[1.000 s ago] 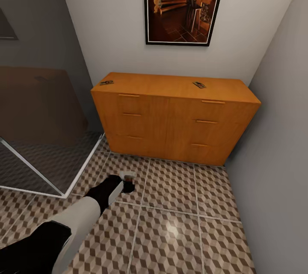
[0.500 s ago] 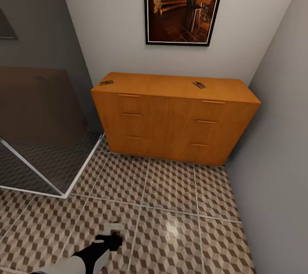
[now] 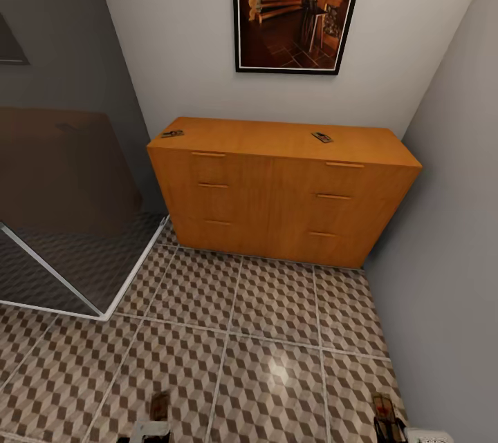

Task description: Take the four mousetraps from the cabinet in the bathroom and place them on the bathroom floor. Make sure all four end up on the same floor surface, and ensure that at least two of them are either under or directly next to the same bathroom sink.

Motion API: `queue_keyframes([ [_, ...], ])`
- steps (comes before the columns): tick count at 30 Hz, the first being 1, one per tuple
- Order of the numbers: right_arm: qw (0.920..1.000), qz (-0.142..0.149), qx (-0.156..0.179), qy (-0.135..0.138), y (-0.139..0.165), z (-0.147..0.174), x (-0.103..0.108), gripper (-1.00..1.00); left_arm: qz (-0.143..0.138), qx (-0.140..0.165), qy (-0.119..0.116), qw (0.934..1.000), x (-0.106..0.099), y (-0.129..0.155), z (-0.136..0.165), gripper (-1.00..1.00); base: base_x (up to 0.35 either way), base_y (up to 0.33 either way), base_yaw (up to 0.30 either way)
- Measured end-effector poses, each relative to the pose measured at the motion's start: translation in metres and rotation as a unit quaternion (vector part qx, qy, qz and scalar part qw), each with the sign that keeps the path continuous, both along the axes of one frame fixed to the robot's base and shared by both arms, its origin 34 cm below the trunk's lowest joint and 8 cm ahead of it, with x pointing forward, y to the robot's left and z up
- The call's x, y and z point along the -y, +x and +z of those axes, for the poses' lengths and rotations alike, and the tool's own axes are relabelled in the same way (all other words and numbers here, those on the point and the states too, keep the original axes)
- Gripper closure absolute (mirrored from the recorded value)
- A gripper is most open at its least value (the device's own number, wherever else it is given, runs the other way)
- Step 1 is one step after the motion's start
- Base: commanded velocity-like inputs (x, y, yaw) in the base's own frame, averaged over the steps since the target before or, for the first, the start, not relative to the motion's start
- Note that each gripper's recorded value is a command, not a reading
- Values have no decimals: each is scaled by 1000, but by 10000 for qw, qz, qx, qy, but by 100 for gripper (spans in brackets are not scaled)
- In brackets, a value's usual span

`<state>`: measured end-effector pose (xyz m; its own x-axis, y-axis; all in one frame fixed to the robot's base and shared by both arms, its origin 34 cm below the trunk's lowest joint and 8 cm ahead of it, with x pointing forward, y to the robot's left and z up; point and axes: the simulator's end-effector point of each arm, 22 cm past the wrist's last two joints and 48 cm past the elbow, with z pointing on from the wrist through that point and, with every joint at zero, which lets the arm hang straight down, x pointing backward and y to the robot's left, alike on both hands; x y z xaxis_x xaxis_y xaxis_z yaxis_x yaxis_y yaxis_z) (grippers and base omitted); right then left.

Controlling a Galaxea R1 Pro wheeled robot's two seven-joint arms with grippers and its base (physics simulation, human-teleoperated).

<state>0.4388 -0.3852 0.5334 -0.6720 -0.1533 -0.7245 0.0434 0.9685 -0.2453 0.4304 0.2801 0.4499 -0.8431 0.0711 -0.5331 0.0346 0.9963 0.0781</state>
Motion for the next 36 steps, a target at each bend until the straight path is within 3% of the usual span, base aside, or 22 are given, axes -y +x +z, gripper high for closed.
queue_keyframes([
  [5,9991,254,-1,348,4,-1,-16,100,-15,491,145,9987,-25,-7,13,100,0,0,0],
  [11,9987,270,11,438,3,-2,-20,100,13,550,294,9981,-44,-14,16,100,0,0,0],
  [21,9984,197,-110,520,-8,-10,-26,100,89,552,322,9979,-48,-15,17,100,0,0,0],
  [36,9984,198,0,526,-2,-4,-26,100,89,661,321,9973,-48,-8,23,100,0,0,0],
])
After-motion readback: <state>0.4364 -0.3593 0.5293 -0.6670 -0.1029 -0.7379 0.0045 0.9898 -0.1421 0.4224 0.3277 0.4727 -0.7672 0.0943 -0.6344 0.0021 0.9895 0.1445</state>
